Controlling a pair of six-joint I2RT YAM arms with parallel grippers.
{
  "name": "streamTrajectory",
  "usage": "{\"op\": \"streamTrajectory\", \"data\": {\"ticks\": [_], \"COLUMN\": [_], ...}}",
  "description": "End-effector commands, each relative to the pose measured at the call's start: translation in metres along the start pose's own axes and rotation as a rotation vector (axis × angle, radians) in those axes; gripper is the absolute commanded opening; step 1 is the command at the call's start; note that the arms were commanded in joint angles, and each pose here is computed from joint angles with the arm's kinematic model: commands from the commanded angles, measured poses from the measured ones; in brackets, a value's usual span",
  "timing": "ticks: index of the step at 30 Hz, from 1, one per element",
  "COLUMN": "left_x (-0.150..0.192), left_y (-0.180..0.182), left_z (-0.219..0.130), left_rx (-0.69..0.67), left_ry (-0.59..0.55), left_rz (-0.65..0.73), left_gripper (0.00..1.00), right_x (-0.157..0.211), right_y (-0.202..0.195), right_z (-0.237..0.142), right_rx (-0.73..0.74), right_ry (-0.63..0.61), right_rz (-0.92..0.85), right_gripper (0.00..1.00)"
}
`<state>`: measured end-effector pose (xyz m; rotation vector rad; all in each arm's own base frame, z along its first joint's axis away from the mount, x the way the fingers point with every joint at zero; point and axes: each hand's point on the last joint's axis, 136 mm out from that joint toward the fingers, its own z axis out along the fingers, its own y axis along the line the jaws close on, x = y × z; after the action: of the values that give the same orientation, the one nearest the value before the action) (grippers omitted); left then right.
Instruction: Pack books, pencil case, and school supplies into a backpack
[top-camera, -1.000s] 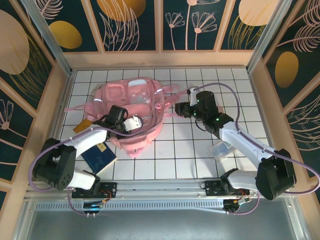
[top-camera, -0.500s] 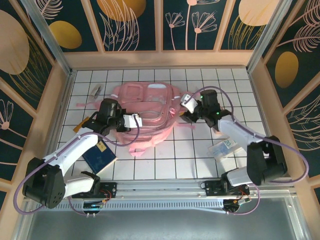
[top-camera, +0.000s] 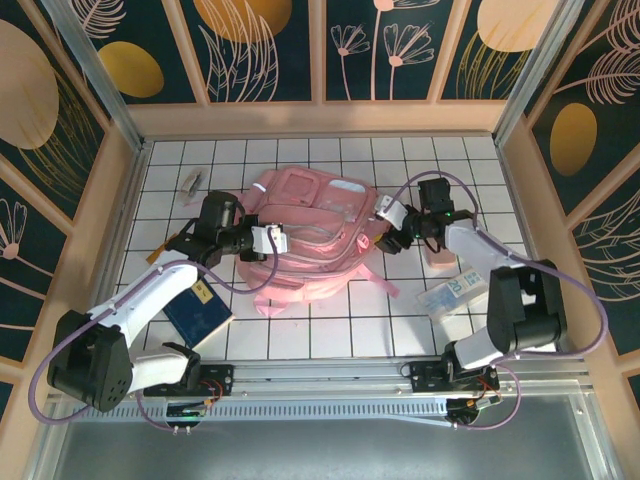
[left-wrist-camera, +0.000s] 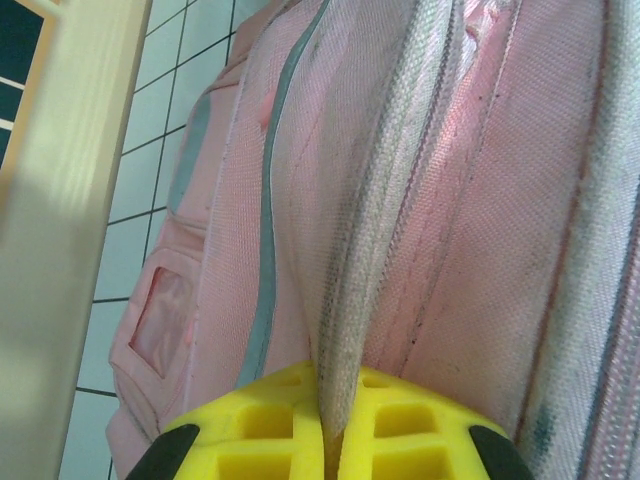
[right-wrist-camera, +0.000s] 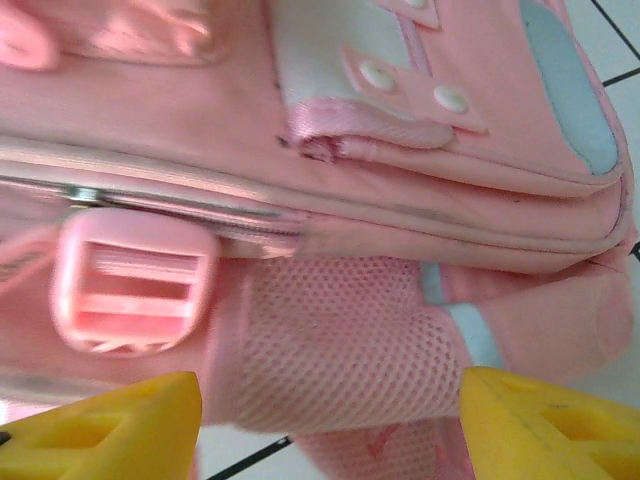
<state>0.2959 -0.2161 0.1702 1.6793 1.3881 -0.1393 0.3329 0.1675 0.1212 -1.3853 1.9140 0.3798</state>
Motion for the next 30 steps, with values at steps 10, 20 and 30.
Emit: {"op": "streamTrajectory", "data": {"ticks": [10, 20, 30], "left_x": [-0.039, -0.038, -0.040], "left_y": [0.018, 0.021, 0.032], "left_z": [-0.007, -0.005, 0.000], "left_rx": [-0.050, -0.055, -0.076], "left_ry": [-0.186, -0.179, -0.200], "left_rz": [-0.009, -0.050, -0.142], "left_gripper": [0.00, 0.00, 0.00], "right_x": [0.030, 0.046, 0.039], "right_y": [0.037, 0.036, 0.042], "right_z": [-0.004, 0.006, 0.016], "right_rx": [-0.062, -0.032, -0.031], "right_ry": [0.076, 0.083, 0.066], "right_rz": [0.014, 0.042, -0.073], "right_gripper": [0.69, 0.54, 0.03]}}
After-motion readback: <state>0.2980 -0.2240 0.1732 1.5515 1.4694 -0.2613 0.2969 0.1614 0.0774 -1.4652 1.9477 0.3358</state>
